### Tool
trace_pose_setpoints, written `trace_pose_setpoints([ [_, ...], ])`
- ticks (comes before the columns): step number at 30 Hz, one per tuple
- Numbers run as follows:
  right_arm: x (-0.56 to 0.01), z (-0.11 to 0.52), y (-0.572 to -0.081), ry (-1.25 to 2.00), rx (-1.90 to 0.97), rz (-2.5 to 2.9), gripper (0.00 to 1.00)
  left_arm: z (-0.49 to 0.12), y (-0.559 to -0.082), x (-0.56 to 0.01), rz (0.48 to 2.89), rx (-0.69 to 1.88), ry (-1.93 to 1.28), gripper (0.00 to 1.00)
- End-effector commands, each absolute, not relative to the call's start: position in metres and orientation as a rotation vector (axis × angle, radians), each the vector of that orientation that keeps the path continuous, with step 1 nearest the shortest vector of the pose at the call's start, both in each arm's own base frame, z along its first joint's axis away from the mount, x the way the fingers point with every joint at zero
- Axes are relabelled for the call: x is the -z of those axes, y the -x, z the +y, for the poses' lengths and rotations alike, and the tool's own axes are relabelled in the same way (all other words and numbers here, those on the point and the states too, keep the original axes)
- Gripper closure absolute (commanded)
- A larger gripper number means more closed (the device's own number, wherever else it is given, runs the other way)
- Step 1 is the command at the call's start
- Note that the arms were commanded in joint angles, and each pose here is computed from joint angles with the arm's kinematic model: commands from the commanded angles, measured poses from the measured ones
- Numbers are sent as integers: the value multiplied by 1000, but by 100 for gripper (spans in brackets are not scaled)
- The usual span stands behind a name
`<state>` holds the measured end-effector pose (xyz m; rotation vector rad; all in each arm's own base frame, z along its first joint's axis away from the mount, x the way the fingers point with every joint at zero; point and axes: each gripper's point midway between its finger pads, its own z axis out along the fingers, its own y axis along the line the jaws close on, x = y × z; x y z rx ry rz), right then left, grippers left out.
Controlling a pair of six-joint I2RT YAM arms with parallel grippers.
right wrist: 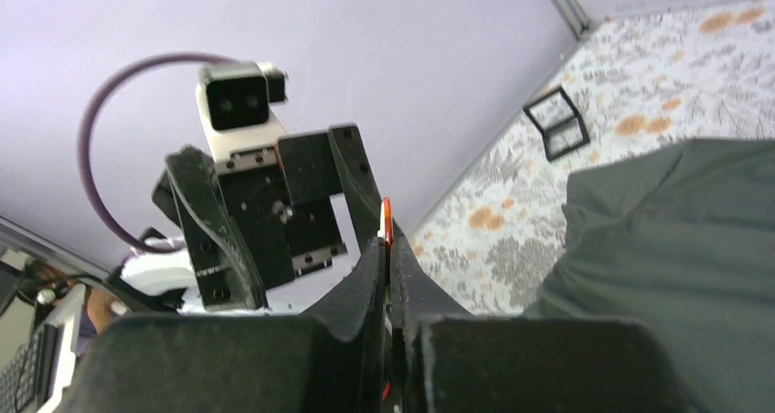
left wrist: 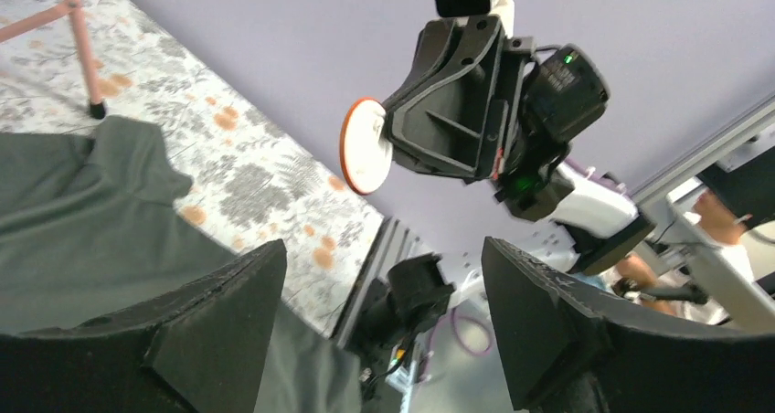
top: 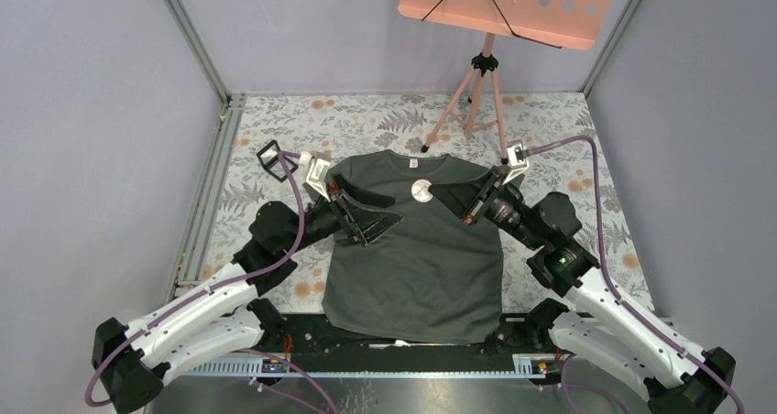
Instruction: Pin the brooch onto the clothing
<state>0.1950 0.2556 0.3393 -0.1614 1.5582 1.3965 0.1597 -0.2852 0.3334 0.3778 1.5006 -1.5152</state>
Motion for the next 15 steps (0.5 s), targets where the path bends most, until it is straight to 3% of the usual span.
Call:
trace_pose_setpoints([
  [1, -384, 241, -198, 60, -1429, 1349, 100, -285, -164, -379, 1331, 1586, -185, 18],
  [13, -407, 242, -196, -4, -1545, 1264, 100, -313, -169, -395, 1281, 1707, -57, 37],
  [15, -408, 243, -195, 8, -1548, 1263, 100, -316, -169, -397, 1270, 1718, -52, 56],
])
